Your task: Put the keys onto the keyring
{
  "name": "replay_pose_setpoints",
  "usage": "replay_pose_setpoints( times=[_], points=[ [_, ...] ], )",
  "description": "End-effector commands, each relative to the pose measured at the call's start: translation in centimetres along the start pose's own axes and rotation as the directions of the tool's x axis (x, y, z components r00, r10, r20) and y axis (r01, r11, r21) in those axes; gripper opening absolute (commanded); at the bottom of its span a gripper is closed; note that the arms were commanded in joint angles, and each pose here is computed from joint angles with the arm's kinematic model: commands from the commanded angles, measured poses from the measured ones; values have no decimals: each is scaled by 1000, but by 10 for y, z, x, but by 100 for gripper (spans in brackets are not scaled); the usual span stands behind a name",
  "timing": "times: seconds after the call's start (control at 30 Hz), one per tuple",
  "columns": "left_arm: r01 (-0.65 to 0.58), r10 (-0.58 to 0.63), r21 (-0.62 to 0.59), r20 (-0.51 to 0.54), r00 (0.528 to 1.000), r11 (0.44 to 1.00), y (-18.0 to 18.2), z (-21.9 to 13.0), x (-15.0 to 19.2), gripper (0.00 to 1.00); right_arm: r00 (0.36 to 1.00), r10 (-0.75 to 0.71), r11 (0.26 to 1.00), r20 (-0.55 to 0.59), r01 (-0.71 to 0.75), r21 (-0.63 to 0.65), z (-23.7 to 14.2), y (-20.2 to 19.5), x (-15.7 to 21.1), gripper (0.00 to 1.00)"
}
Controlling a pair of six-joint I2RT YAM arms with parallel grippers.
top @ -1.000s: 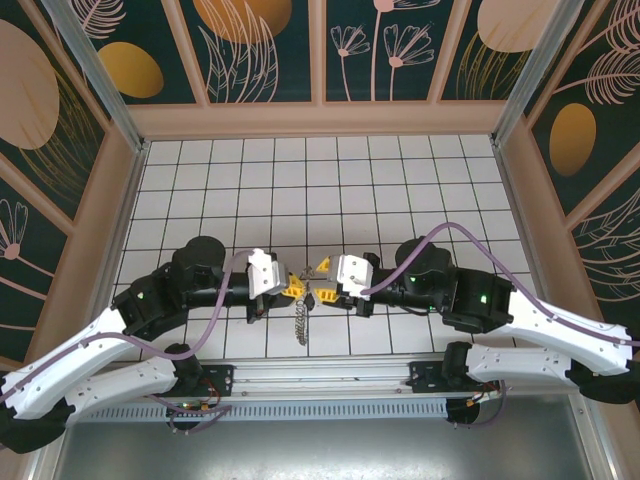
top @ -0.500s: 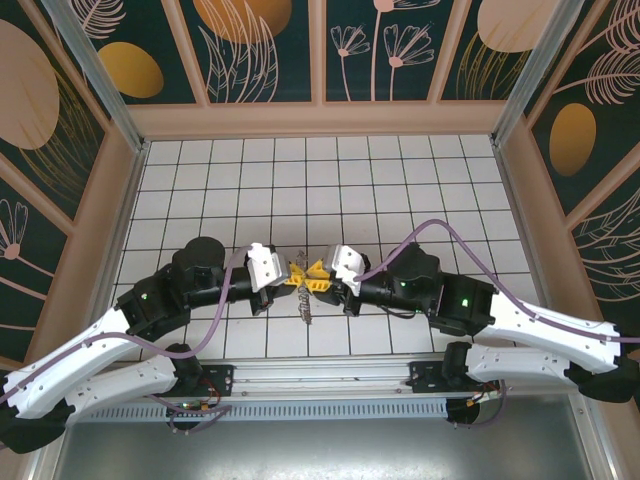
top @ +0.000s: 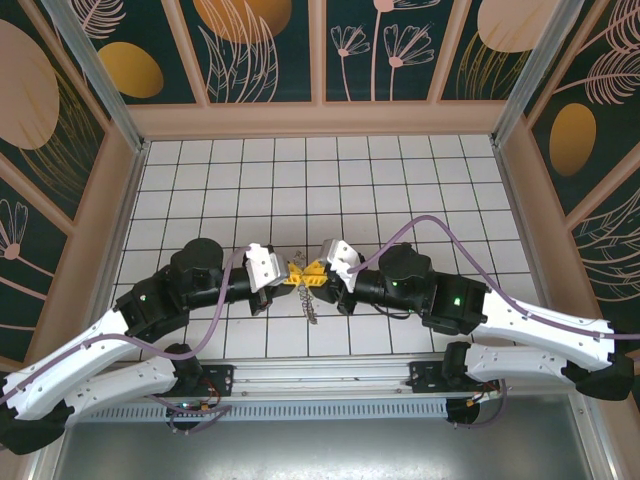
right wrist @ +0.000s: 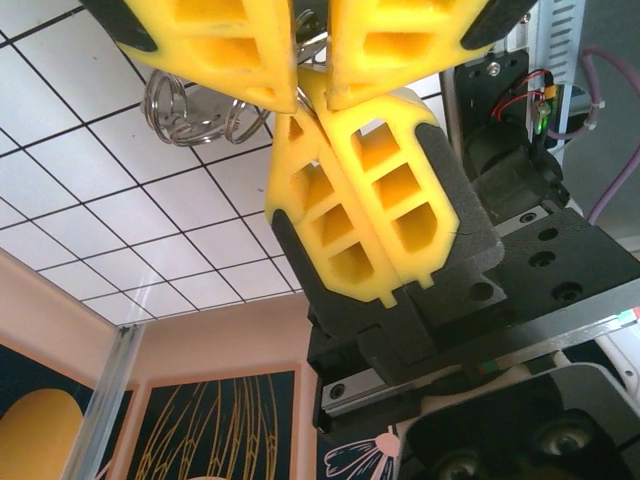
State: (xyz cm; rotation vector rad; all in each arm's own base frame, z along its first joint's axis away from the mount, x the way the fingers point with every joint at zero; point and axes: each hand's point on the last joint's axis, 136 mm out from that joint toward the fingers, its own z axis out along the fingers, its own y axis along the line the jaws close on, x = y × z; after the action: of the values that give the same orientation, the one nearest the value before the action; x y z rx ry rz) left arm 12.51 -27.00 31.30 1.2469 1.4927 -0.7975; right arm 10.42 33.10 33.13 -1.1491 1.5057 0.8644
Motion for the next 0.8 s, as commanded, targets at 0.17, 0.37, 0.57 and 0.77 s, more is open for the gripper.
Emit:
replay_pose_setpoints(
  times=[0.17, 0.37, 0.57, 0.77],
  points=[
    [-32, 32, -5, 102, 994, 999, -2, -11, -25, 0, 1000, 26, 998, -5, -26, 62, -8, -9, 8, 15],
    [-31, 30, 7, 117, 993, 999, -5, -14, -30, 0, 999, 30, 998, -12, -30, 62, -9, -10, 14, 13],
    [-34, 32, 13, 123, 992, 999, -6, -15, -33, 0, 1000, 15, 999, -5, -15, 44, -6, -8, 12, 11],
    [-30, 28, 20, 116, 993, 999, -7, -14, -32, 0, 1000, 2, 999, -11, -2, 37, -3, -8, 14, 6]
  ],
)
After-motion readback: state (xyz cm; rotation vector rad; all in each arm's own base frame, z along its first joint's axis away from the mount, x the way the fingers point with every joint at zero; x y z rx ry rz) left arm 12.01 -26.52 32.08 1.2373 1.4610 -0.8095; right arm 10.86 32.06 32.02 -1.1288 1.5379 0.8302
